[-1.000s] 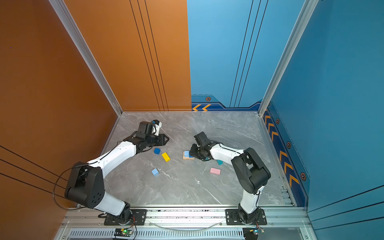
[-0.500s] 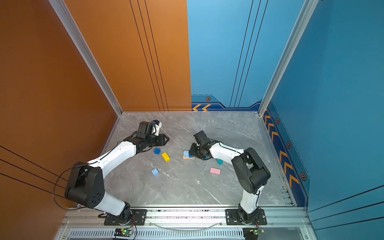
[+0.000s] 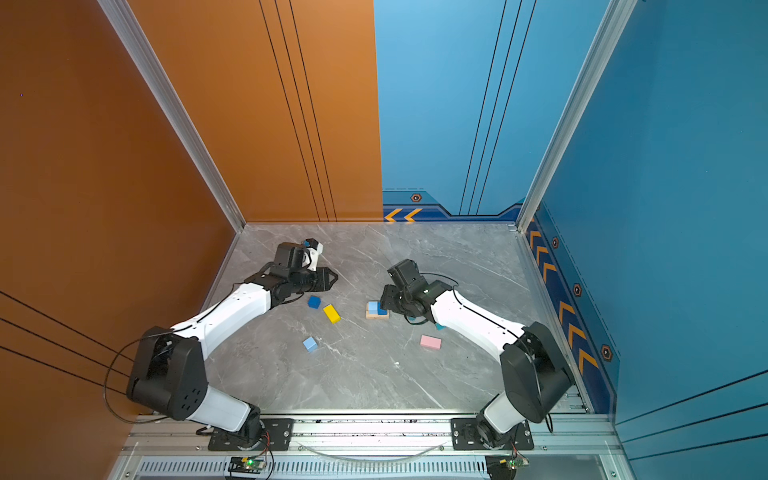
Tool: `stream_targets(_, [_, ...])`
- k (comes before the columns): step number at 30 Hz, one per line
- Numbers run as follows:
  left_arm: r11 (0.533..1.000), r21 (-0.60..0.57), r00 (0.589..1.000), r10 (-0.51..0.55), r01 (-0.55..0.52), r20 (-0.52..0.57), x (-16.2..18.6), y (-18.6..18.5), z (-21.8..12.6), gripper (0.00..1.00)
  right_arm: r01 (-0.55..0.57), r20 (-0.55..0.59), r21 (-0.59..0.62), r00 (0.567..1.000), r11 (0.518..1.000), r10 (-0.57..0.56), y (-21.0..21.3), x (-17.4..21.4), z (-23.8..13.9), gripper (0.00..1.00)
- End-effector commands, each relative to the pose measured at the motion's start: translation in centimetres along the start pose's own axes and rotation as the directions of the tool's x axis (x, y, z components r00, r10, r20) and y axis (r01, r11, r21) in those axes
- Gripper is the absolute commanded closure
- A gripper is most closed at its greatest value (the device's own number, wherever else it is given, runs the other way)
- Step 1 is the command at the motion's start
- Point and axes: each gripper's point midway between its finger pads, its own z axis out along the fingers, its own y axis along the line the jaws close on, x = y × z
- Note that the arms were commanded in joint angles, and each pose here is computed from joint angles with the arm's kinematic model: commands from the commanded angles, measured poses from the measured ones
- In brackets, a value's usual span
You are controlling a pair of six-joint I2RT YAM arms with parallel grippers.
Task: Build the wood block tower
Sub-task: 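Open the right gripper to release the dark blue cube on the stack, then lift the right gripper and move it nearer the robot over the pink block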
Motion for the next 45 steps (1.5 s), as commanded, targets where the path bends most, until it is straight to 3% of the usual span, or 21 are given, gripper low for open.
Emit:
stream_targets(1, [1.0,0.016,0.999,0.014,-0.014,0.029,-0.6,-0.3,-1.4,0.56,0.019,0.011,0.185,1.0,0.982,-0.021,-4.2,1.3,-1.7,0.31])
stream_targets(9, [1.0,0.007,0.999,-0.022,0.022,0.035,0.5,1.3,-2.4,0.55,-0.02,0.024,0.322,1.0,0.946,0.013,-8.5,4.6,-3.4,0.29])
stream_targets(20, [0.999,0.006,0.998,-0.036,0.036,0.053,0.6,1.9,-3.4,0.54,-0.046,0.011,0.447,0.999,0.893,0.046,-12.7,7.5,-2.8,0.24])
stream_targets(36, [0.999,-0.001,0.997,-0.053,0.053,0.051,0.8,2.7,-3.5,0.54,-0.082,-0.03,0.423,0.994,0.903,0.104,-13.6,8.3,-0.1,0.17])
stream_targets(45, [0.998,-0.003,0.997,-0.057,0.057,0.048,0.9,2.9,-3.4,0.54,-0.082,-0.05,0.464,0.992,0.882,0.119,-15.0,8.4,0.6,0.17])
